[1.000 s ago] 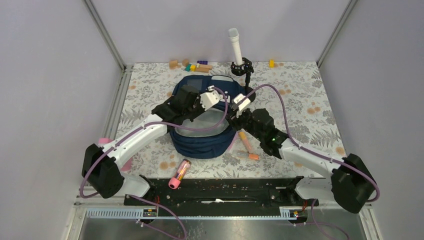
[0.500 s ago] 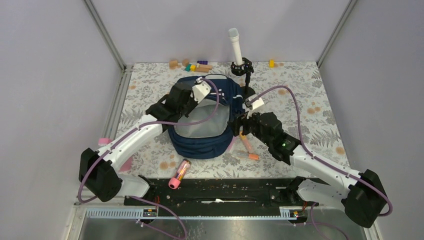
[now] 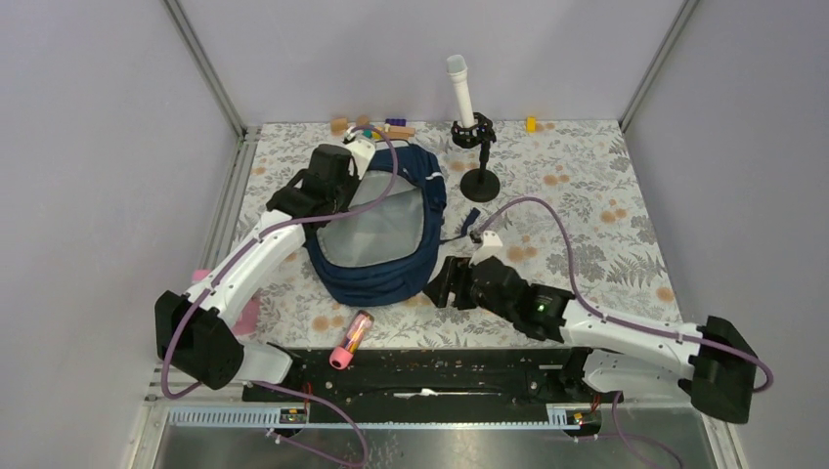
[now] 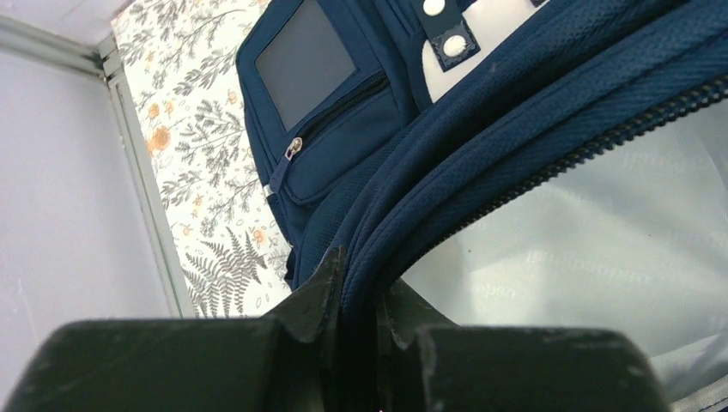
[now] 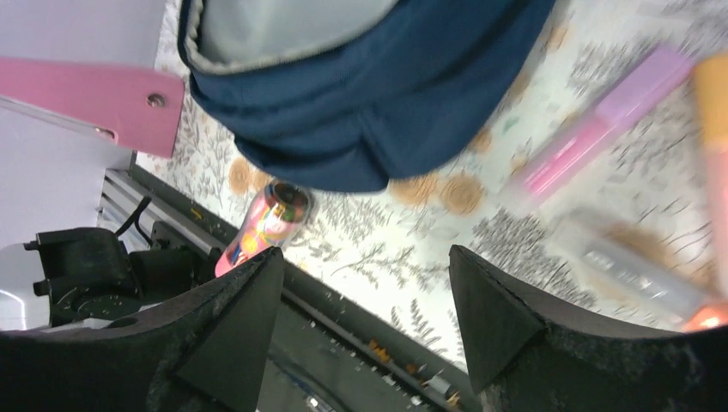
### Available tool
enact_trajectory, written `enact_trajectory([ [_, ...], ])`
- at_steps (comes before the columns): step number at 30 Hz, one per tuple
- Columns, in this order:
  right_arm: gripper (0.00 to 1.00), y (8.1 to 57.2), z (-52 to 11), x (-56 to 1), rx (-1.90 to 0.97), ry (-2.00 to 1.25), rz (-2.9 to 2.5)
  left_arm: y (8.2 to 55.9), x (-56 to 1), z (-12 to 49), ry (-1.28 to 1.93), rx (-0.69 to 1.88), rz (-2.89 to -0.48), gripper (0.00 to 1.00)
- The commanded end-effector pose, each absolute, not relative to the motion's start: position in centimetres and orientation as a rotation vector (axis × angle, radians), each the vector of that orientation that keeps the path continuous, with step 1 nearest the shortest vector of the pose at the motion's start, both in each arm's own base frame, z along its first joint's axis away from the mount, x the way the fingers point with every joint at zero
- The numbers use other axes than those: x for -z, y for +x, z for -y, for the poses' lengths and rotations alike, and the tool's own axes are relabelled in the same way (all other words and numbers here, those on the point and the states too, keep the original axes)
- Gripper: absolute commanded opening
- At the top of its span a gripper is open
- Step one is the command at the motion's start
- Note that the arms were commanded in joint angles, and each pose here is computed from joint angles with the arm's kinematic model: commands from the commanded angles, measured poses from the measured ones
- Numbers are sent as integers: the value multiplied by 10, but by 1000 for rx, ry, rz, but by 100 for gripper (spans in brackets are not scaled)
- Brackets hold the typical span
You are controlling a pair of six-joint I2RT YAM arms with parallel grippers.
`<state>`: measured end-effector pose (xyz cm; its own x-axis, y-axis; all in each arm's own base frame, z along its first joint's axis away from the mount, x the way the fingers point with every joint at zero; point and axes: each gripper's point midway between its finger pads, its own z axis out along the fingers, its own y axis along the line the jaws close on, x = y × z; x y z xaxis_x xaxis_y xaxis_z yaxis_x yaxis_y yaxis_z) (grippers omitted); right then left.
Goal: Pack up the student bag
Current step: Pick up the stationery from the center of the board.
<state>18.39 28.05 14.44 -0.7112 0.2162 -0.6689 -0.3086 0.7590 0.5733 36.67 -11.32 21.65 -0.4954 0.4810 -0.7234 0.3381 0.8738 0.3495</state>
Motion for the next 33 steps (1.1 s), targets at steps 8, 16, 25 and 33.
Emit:
enact_trajectory([
  [8,82,129,-371,-160,-1006,247,-2216,374,-240,75,410,-343,-2116,0],
  [16,85,76,-441,-137,-1099,264,-2347,367,-251,76,401,-305,-2090,0],
  [25,92,53,-471,-81,-933,189,-2494,363,-262,75,393,-292,-2062,0],
  [33,93,80,-459,-58,-681,136,-2477,361,-265,77,397,-273,-2052,0],
])
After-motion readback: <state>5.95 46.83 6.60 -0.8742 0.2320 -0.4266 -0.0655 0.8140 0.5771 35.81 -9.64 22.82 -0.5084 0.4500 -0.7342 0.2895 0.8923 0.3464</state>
